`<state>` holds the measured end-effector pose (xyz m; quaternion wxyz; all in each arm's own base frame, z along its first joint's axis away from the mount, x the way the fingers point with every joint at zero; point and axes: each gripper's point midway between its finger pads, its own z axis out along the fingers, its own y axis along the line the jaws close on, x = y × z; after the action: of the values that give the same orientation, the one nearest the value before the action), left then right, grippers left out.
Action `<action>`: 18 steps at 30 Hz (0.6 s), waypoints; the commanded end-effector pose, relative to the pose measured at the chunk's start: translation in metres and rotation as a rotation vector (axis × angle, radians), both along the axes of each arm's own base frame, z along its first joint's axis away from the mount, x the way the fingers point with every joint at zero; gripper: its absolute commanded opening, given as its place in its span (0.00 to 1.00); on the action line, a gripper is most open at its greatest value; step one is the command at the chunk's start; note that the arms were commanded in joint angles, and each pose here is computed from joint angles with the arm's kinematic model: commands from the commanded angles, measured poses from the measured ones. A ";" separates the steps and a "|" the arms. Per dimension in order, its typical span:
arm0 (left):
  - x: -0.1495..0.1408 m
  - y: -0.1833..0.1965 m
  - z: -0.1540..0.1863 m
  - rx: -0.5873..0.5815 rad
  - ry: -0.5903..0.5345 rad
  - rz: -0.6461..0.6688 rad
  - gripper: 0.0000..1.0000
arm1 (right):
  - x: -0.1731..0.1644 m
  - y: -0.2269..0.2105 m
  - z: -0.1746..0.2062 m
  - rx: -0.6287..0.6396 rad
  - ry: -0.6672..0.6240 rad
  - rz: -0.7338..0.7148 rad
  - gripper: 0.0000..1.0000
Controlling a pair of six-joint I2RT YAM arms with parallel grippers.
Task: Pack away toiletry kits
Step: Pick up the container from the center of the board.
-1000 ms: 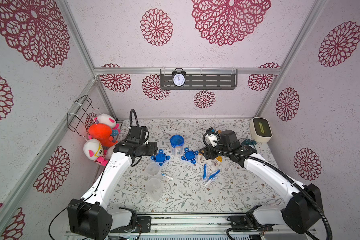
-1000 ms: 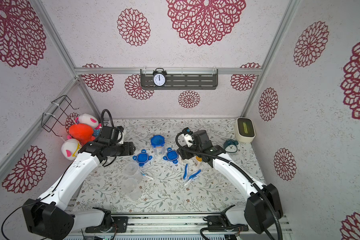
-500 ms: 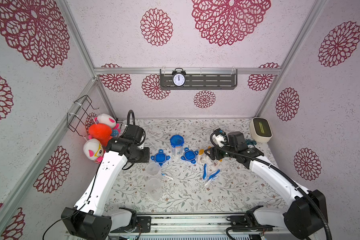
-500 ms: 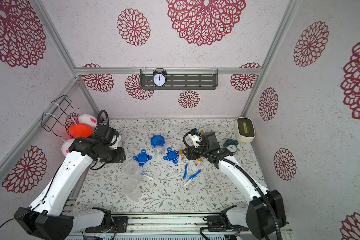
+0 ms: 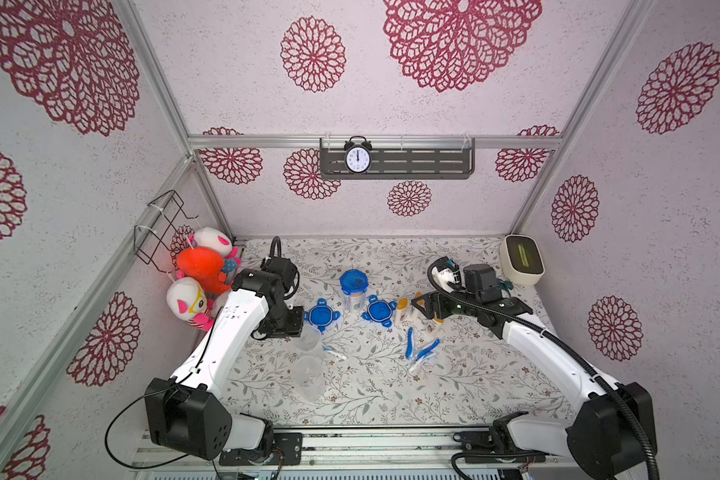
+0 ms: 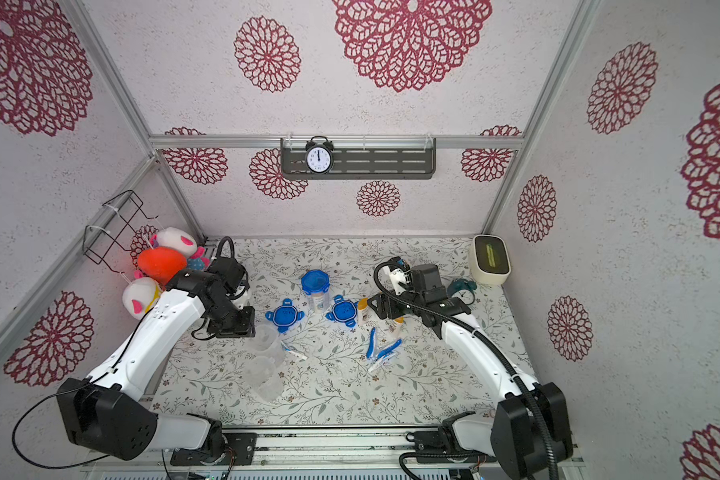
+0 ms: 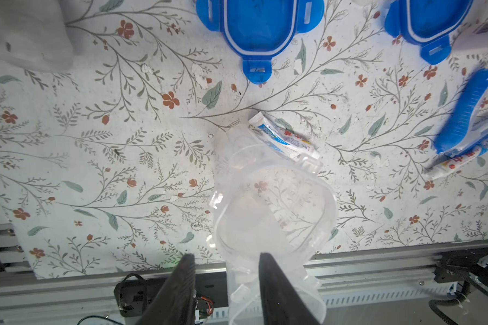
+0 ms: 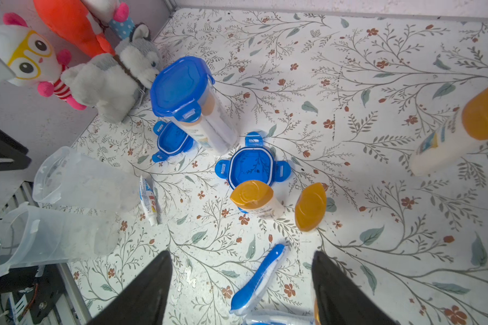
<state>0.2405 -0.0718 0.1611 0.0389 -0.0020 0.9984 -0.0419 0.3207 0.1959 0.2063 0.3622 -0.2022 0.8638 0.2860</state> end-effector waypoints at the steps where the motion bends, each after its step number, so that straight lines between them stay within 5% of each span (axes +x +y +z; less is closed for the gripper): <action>1: 0.009 0.001 -0.013 0.013 -0.012 0.018 0.41 | -0.008 0.006 0.016 0.102 0.027 0.002 0.79; 7: 0.018 -0.006 -0.023 -0.017 -0.045 0.025 0.39 | -0.031 0.026 0.001 0.235 0.257 0.067 0.76; 18: 0.020 -0.014 -0.037 0.035 -0.024 -0.058 0.20 | -0.041 0.023 0.006 0.220 0.255 0.084 0.77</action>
<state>0.2532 -0.0851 0.1240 0.0362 0.0175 0.9985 -0.0383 0.2828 0.2180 0.1954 0.2464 -0.1532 0.8671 0.4049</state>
